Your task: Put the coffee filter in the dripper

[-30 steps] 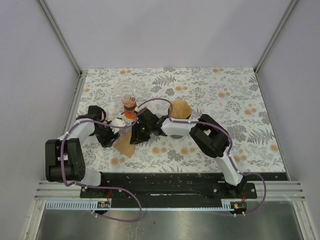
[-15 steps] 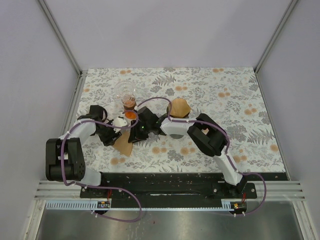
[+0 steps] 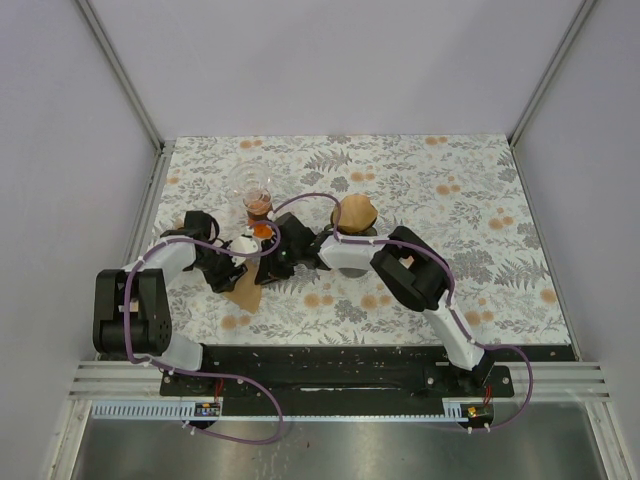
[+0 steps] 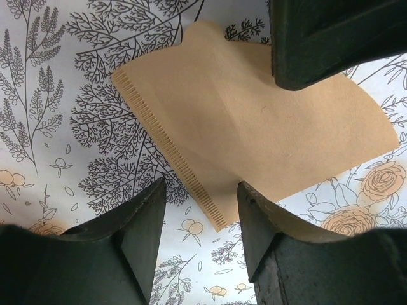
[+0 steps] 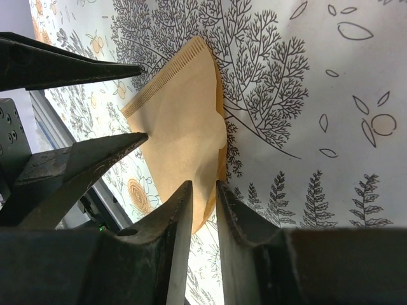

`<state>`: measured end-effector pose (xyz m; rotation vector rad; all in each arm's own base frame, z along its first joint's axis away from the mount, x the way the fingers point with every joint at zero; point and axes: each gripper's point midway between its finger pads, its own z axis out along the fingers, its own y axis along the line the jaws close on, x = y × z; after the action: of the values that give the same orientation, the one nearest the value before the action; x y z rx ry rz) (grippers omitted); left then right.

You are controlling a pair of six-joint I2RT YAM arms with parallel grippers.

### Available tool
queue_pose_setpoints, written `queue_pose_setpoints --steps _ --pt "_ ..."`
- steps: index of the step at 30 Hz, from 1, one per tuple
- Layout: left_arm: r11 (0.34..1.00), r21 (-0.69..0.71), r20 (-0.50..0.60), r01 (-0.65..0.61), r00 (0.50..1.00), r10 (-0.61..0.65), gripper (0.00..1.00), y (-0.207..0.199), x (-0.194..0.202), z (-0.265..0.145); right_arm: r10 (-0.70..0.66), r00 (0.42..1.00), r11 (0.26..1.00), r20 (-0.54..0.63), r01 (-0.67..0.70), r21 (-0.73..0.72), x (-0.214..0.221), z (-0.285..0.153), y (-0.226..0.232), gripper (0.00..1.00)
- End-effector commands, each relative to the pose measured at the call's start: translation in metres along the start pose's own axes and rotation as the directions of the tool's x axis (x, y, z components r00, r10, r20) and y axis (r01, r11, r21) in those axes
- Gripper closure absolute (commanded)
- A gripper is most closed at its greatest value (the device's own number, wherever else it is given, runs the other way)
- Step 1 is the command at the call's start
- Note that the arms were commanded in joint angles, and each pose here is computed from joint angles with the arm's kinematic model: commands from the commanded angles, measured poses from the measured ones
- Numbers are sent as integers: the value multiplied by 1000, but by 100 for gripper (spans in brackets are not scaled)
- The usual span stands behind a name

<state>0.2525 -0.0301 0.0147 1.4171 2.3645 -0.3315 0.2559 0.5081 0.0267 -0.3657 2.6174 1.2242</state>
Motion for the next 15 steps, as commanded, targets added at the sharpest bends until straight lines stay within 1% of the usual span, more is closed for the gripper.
queue_pose_setpoints --steps 1,4,8,12,15 --pt "999 30 46 -20 999 19 48 -5 -9 5 -3 1000 1000 18 3 -25 -10 3 8 71" --pt "999 33 48 -18 999 17 48 -5 -9 5 2 1000 1000 10 -1 -27 -8 4 7 78" --pt "1000 25 49 -12 999 11 48 -3 -11 3 -7 1000 1000 13 7 -28 -8 2 9 100" --pt "1000 30 79 3 997 -6 47 -4 -25 -15 -38 999 999 35 39 -21 -11 -7 11 100" --pt "999 -11 108 33 994 -31 44 2 -41 -41 -79 995 997 54 79 -4 -13 -16 13 100"
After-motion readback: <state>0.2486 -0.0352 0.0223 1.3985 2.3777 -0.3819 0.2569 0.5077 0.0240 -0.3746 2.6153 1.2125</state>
